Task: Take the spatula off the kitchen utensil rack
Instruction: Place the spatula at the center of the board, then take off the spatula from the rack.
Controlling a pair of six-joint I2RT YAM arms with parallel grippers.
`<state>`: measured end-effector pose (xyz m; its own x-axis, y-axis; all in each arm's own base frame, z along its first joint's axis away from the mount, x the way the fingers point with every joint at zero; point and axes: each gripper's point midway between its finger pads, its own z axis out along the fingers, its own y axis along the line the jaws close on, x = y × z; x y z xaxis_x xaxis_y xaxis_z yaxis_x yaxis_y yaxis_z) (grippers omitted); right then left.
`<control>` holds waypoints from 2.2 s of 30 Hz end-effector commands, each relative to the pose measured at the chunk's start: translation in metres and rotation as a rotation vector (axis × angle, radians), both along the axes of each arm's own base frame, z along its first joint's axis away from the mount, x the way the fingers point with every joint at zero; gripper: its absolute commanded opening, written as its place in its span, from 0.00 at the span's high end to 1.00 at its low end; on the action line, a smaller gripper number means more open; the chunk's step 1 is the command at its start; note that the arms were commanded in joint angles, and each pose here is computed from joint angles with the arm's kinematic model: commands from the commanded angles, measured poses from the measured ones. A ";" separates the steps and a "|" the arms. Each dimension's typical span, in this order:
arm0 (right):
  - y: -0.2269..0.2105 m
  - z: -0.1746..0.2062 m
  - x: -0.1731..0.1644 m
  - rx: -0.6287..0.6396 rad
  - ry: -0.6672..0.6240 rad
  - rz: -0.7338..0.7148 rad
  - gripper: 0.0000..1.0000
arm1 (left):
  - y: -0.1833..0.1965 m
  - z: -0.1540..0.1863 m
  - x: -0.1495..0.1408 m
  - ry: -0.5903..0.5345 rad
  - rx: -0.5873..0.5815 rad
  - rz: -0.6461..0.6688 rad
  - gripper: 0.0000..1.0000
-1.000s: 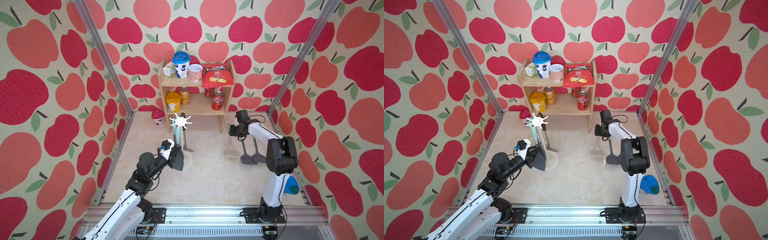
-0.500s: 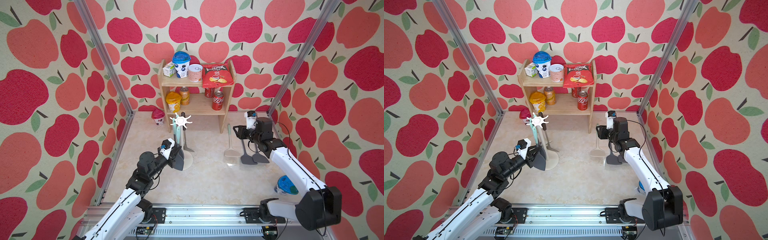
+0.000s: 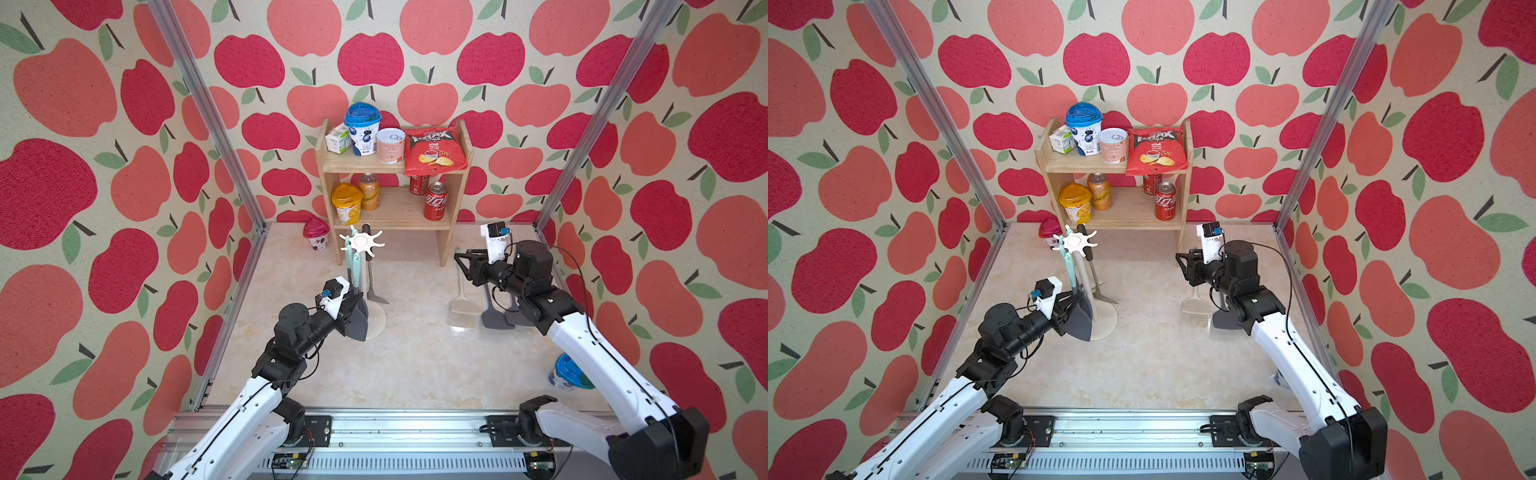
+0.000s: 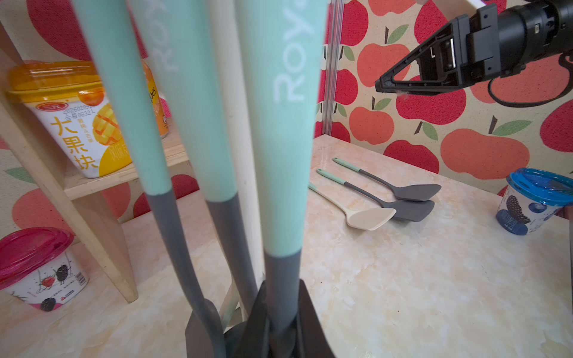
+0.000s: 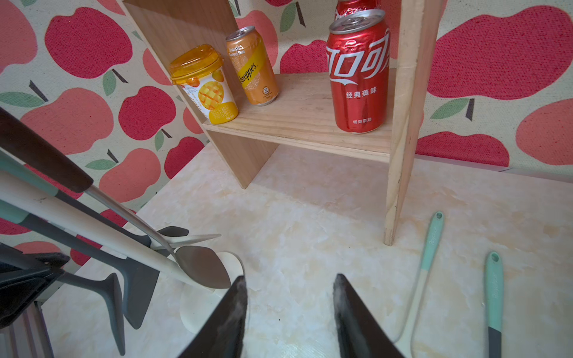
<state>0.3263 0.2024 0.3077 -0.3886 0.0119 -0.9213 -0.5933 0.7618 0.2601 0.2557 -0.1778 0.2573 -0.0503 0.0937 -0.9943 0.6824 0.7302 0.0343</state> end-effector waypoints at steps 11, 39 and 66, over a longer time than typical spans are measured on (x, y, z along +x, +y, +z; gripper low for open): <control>0.087 0.013 -0.037 0.051 -0.068 0.299 0.52 | -0.001 -0.055 -0.012 0.188 0.087 -0.037 1.00; 0.156 0.028 -0.061 0.076 -0.174 0.567 0.52 | -0.004 -0.056 -0.008 0.189 0.087 -0.043 1.00; 0.212 0.014 -0.035 0.095 -0.164 0.774 0.59 | -0.003 -0.057 -0.006 0.192 0.099 -0.036 1.00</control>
<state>0.2941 0.4089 0.3115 -0.2080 -0.1379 -0.9684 -0.9706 0.1516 0.1869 0.2588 -0.1805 0.2571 -0.0574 0.0929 -0.9940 0.6873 0.7258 0.0282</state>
